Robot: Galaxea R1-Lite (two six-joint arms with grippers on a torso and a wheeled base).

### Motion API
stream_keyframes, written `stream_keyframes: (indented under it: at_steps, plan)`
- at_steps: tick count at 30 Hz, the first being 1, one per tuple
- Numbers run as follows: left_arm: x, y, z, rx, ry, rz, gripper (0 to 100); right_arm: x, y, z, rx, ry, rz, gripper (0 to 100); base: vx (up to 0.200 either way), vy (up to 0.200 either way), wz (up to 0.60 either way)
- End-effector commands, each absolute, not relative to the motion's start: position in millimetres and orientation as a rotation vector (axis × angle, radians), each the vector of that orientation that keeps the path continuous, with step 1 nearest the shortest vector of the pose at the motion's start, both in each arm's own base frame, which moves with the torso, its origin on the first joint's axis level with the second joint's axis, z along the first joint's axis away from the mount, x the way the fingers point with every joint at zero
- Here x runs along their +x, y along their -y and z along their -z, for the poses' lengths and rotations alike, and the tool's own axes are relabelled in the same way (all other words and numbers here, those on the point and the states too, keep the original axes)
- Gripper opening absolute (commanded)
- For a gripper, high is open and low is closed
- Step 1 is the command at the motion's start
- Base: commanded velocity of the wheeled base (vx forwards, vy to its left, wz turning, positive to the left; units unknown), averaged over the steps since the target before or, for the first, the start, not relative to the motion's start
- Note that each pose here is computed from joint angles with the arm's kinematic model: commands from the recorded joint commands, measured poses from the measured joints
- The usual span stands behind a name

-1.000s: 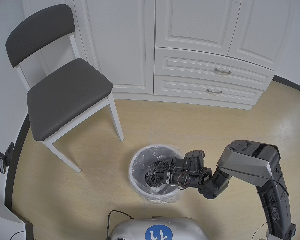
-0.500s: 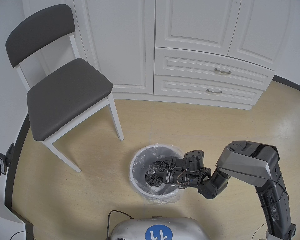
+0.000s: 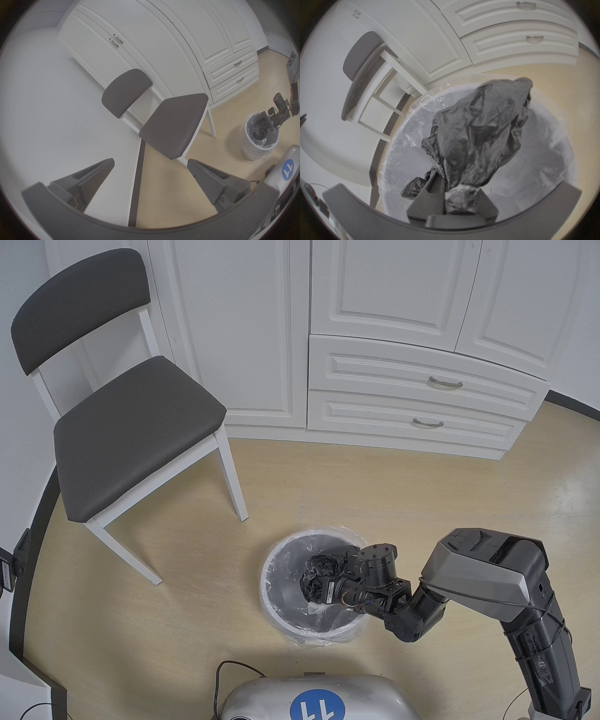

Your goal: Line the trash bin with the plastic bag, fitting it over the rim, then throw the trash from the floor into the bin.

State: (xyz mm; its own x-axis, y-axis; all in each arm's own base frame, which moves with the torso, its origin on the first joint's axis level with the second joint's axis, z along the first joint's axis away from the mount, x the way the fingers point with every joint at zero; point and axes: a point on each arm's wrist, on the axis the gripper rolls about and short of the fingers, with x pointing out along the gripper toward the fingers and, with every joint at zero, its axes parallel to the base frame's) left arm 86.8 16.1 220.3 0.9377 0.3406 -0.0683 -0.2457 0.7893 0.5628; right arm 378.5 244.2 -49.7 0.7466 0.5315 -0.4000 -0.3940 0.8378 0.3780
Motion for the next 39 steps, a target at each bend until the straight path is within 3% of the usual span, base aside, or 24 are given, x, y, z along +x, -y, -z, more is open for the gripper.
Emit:
stream_keyframes:
  at_steps: [1,8,16,17,30,39]
  plan:
    - [87.6,-14.5,-216.9,0.583,-0.177,-0.294,100,366.2,-261.9,57.3,0.238,-0.522,-0.515,0,0.0,0.0,0.0]
    - [94.4,5.6,-209.2,0.611,-0.149,-0.073,100,357.7,-274.2,59.2,0.188,-0.5,-0.487,0,0.0,0.0,0.0]
    - [95.7,6.8,-209.4,0.581,-0.146,-0.063,100,357.3,-274.5,60.6,0.174,-0.497,-0.481,0,0.0,0.0,0.0]
    - [95.7,6.9,-209.4,0.581,-0.145,-0.062,100,357.3,-274.5,60.6,0.174,-0.497,-0.481,100,0.0,0.0,0.0]
    - [95.1,6.7,-210.1,0.581,-0.141,-0.064,100,351.2,-270.7,46.4,0.159,-0.491,-0.488,100,0.0,0.0,0.0]
    - [94.6,7.0,-208.3,0.583,-0.146,-0.058,100,322.9,-264.0,-4.5,0.061,-0.444,-0.543,100,0.0,0.0,0.0]
